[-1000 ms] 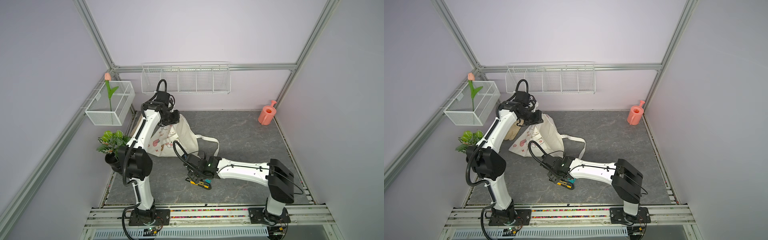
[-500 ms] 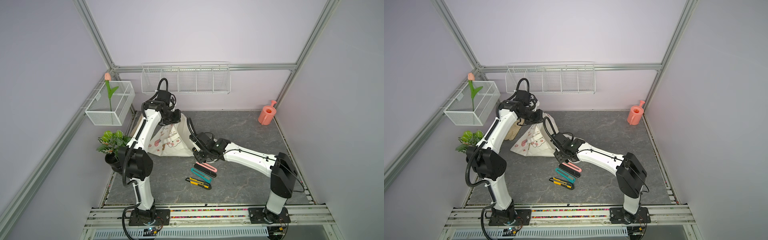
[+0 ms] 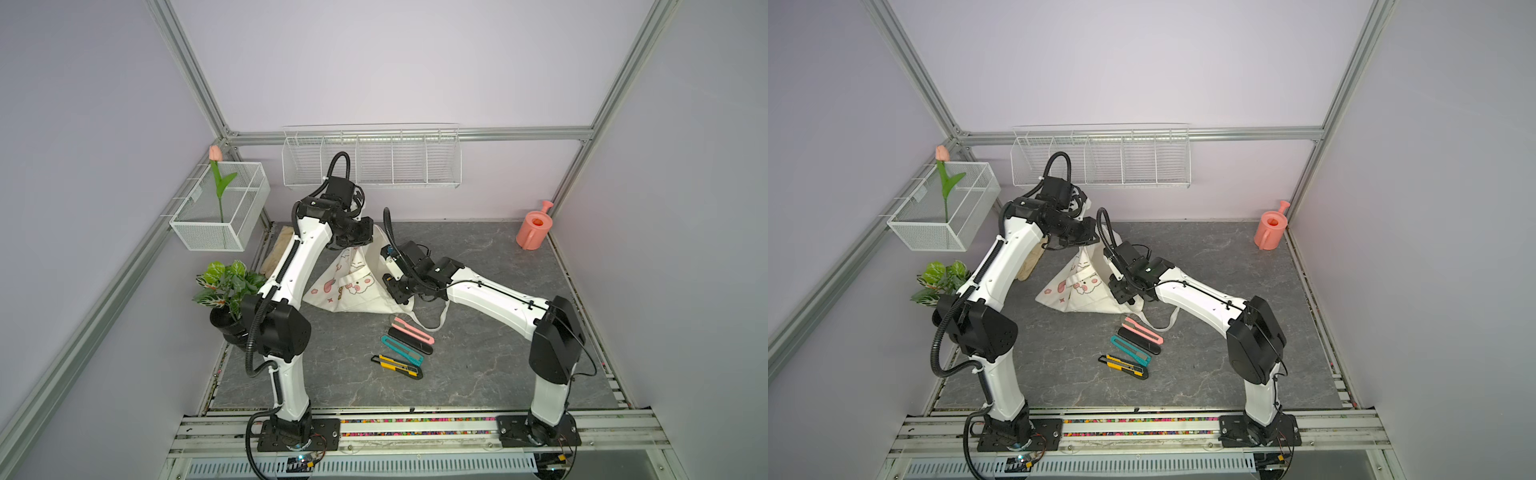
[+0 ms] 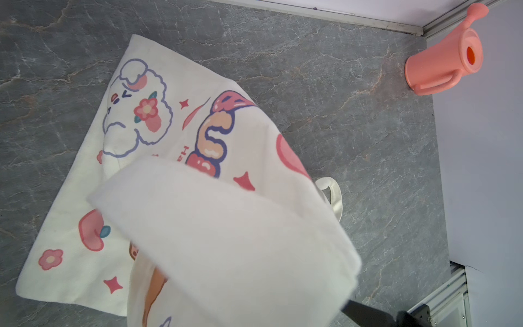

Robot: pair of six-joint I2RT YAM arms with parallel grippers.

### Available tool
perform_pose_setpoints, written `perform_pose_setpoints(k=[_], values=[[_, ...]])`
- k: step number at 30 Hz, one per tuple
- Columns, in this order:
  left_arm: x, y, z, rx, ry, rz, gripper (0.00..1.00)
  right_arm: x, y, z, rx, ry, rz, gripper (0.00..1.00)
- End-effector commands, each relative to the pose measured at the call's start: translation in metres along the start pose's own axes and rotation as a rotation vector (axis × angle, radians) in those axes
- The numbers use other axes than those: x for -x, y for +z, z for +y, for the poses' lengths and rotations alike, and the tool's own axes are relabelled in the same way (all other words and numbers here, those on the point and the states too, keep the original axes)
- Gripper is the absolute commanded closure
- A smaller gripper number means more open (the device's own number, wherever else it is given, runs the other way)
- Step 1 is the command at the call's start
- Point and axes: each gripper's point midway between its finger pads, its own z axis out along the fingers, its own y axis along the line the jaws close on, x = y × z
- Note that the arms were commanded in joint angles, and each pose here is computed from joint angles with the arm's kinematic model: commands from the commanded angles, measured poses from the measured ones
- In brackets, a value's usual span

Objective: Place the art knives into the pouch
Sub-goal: Place the utility knife in the pouch.

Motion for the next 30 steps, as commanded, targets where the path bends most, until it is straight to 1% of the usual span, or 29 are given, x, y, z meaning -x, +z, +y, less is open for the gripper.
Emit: perform_pose_setpoints(k=[1, 7, 17, 21, 27, 30], values=[[0.001, -0.002, -0.011, -0.028, 0.029, 0.009, 1.0, 0.012, 0.006, -0.001, 0.022, -0.015, -0.028, 0.64], [0.001, 0.0, -0.017, -0.04, 0.037, 0.012, 1.0, 0.011, 0.021, -0.01, 0.0, -0.013, -0.009, 0.65], [0.0, -0.002, -0.033, -0.067, 0.056, 0.02, 1.0, 0.014, 0.04, -0.009, 0.008, -0.02, 0.008, 0.65], [-0.004, -0.003, -0.039, -0.083, 0.065, 0.032, 1.0, 0.013, 0.052, -0.014, 0.021, 0.007, 0.016, 0.64], [-0.009, -0.003, -0.047, -0.09, 0.088, 0.048, 1.0, 0.0, 0.071, -0.028, 0.043, 0.076, 0.022, 0.64], [-0.011, -0.003, -0.05, -0.096, 0.089, 0.055, 1.0, -0.004, 0.08, -0.031, 0.042, 0.085, 0.032, 0.64]])
